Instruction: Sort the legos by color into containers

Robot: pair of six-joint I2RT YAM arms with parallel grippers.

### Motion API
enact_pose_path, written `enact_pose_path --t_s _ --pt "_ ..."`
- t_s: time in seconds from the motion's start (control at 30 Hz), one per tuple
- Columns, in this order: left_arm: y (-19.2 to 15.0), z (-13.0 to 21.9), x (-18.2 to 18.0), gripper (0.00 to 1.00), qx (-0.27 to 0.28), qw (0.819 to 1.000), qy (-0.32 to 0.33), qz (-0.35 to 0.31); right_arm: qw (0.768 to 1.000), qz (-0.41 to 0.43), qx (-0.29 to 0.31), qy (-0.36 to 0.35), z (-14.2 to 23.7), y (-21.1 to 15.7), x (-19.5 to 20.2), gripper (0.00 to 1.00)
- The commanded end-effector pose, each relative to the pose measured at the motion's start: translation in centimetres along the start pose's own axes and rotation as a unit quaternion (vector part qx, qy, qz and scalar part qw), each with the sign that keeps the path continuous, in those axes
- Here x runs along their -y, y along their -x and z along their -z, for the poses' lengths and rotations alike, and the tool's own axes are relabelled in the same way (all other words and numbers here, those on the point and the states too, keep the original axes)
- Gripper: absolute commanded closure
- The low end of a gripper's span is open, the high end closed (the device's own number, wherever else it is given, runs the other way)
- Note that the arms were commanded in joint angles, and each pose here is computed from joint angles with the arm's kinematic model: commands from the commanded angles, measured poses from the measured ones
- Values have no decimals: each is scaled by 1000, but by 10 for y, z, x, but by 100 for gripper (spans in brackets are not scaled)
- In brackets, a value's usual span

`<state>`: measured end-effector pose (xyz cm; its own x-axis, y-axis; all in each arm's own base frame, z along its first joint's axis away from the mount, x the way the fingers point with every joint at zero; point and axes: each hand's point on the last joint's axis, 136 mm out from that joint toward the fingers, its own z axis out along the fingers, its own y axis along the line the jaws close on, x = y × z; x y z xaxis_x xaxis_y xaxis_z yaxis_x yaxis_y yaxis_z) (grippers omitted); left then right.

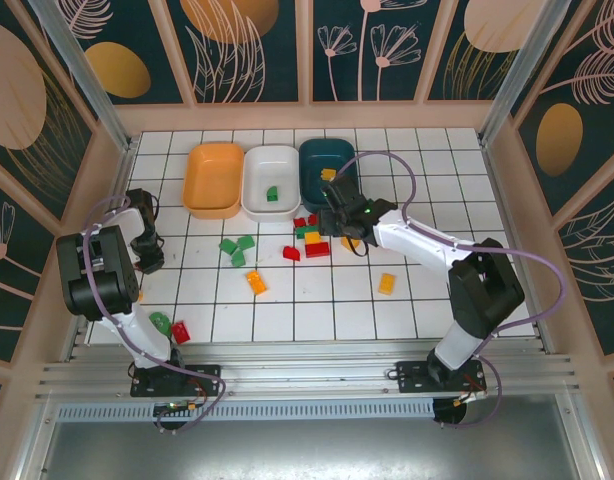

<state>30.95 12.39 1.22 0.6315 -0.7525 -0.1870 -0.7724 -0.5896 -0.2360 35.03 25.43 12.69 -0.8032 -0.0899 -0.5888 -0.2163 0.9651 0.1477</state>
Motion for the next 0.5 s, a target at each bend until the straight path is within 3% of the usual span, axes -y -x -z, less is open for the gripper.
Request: enact_pose_path --t_s 0.0,0.47 --pt "0 -28 -3 64 1 1000 3 -4 1000 -2 24 7 12 9 1 48" --pt "-7 -1 17 72 -8 998 -53 -43 999 -8 35 12 12 14 4 48"
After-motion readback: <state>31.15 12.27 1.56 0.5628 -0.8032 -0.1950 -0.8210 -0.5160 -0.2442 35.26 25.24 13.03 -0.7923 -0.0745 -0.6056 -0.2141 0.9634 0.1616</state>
